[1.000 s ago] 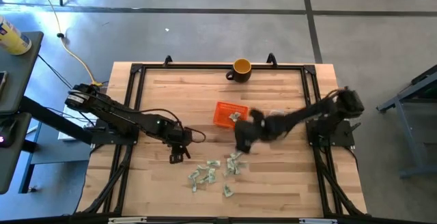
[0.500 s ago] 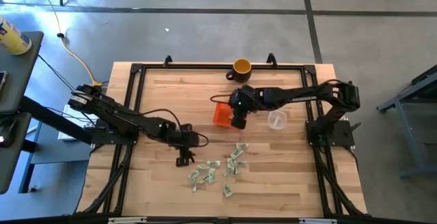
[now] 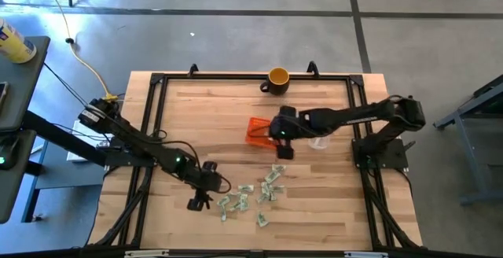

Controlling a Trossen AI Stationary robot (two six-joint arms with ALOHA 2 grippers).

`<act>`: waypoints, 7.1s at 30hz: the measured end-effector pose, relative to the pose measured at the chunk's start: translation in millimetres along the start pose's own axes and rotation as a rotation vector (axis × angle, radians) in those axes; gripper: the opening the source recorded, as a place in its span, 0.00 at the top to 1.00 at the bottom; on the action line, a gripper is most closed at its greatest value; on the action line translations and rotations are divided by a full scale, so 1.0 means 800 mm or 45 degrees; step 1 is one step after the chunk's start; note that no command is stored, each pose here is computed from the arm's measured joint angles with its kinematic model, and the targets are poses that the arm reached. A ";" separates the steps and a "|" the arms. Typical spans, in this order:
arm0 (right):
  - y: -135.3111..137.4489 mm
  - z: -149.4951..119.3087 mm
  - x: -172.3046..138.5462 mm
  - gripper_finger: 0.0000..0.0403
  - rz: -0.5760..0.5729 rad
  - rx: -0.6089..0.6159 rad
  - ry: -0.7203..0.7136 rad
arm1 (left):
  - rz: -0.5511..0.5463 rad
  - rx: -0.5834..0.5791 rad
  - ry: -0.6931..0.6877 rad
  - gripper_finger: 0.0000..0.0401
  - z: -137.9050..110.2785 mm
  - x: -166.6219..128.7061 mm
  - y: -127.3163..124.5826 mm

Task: Pick and place items into bin
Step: Put the white stevia packet into the orange bin

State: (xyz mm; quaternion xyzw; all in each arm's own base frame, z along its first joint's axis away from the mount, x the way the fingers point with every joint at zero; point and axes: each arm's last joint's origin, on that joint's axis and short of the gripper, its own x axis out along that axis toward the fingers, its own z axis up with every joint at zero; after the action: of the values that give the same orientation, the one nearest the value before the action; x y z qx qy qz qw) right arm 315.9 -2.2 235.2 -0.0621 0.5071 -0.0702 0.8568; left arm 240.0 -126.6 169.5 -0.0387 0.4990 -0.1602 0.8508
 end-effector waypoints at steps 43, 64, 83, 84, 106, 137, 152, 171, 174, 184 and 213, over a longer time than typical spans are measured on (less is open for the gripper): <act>0.092 -0.058 0.040 0.98 0.237 0.156 0.133 | 0.160 -0.030 0.064 0.41 -0.009 0.009 0.005; -0.049 -0.020 0.056 0.53 0.060 0.505 -0.117 | 0.128 -0.164 -0.027 0.38 0.000 0.008 0.002; 0.010 -0.043 -0.046 0.28 -0.303 0.279 -0.057 | 0.115 -0.356 -0.087 0.37 0.001 0.057 -0.015; 0.011 -0.044 -0.046 0.29 -0.329 0.286 -0.059 | 0.097 -0.390 -0.087 0.38 0.003 0.060 -0.017; 0.017 -0.055 -0.059 0.33 -0.416 0.254 -0.019 | 0.081 -0.197 0.142 0.92 0.039 -0.006 -0.009; 0.060 -0.061 -0.071 0.37 -0.321 0.135 -0.050 | 0.438 -0.080 -0.449 0.47 0.132 -0.095 0.232; 0.151 -0.042 0.014 0.34 0.316 -0.372 -0.049 | 0.564 -0.372 -0.136 0.40 0.075 -0.081 0.063; 0.203 -0.069 0.090 0.45 0.164 0.225 0.124 | 0.507 -0.284 0.042 0.42 0.013 -0.047 -0.009; 0.192 -0.063 0.092 0.64 0.192 0.263 0.187 | 0.492 -0.289 0.065 0.42 0.011 -0.049 -0.009; 0.135 -0.002 0.033 0.97 0.117 0.252 0.258 | 0.489 -0.265 0.044 0.42 0.014 -0.049 -0.009; -0.066 0.019 -0.020 0.27 0.098 -0.015 0.134 | 0.122 -0.110 -0.076 0.33 0.048 0.058 0.013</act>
State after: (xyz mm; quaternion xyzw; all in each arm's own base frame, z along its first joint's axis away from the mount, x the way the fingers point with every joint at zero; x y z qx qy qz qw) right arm 318.3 -50.8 265.6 -0.0439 0.5539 -0.0372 0.8306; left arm 296.6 -134.4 147.9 -0.0562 0.4810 -0.0964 0.8696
